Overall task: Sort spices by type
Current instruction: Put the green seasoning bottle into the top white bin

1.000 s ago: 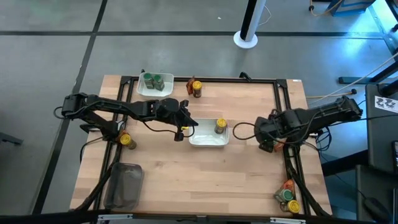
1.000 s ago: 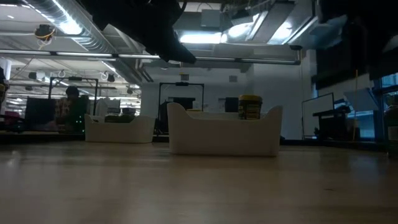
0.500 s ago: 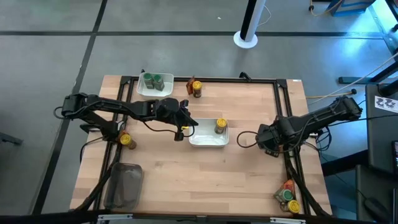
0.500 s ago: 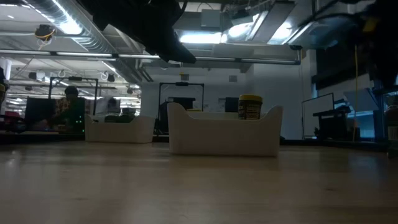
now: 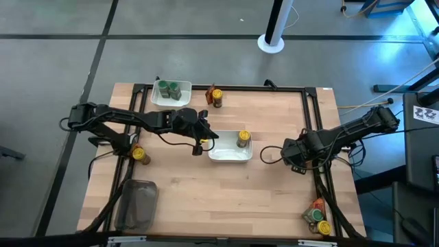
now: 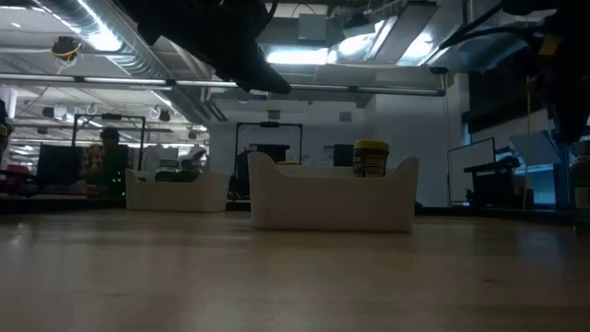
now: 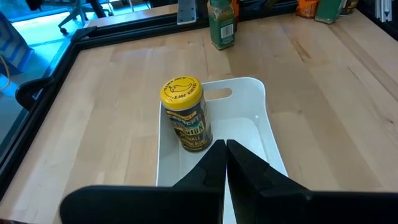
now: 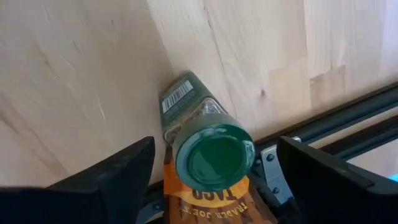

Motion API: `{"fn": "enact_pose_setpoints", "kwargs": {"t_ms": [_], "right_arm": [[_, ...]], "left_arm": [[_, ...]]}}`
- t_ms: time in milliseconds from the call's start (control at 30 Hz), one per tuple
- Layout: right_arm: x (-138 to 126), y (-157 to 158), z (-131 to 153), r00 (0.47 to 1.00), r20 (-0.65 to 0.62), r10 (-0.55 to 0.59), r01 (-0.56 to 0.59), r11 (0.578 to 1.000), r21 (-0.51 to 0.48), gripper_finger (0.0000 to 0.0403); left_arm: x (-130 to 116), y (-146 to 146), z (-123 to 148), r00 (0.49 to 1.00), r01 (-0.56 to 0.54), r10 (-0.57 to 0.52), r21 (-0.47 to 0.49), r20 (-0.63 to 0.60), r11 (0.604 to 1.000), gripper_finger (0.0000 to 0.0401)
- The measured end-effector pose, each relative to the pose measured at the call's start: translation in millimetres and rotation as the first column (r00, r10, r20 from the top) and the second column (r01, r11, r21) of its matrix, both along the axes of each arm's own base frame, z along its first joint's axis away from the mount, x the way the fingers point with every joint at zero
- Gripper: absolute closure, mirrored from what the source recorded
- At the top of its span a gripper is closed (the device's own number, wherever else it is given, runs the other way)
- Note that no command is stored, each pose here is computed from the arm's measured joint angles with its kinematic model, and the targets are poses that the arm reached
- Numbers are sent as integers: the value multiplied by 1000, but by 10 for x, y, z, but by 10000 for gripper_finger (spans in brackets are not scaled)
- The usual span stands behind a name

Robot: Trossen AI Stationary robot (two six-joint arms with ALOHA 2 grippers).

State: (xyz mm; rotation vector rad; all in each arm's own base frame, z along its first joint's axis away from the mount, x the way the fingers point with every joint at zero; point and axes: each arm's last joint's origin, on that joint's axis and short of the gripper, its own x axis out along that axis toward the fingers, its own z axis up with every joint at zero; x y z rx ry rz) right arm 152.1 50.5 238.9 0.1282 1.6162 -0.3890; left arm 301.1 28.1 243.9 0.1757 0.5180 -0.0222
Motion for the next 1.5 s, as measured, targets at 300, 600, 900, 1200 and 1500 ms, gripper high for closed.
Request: {"fn": "enact_pose_setpoints", "kwargs": {"t_ms": [300, 600, 900, 1200, 1500], "right_arm": [[12, -8, 0, 996, 4, 90, -90, 996, -24, 68], [-32, -7, -246, 991, -43, 129, -128, 991, 27, 68], [-28, -4, -324, 988, -31, 151, -150, 988, 38, 68], [-28, -3, -324, 983, -35, 180, -178, 983, 44, 124], [-22, 5, -311, 980, -29, 199, -197, 979, 59, 183]], "left_arm": [[0, 0, 1, 1000, -2, 2, -3, 0, 1000, 396], [0, 0, 1, 1000, -3, 3, -5, 0, 1000, 396], [5, 1, 10, 1000, -2, 2, -3, 11, 1000, 396], [25, 0, 47, 999, -5, 6, -7, 53, 1000, 396], [25, 0, 46, 999, -4, 4, -4, 52, 1000, 396]]}}
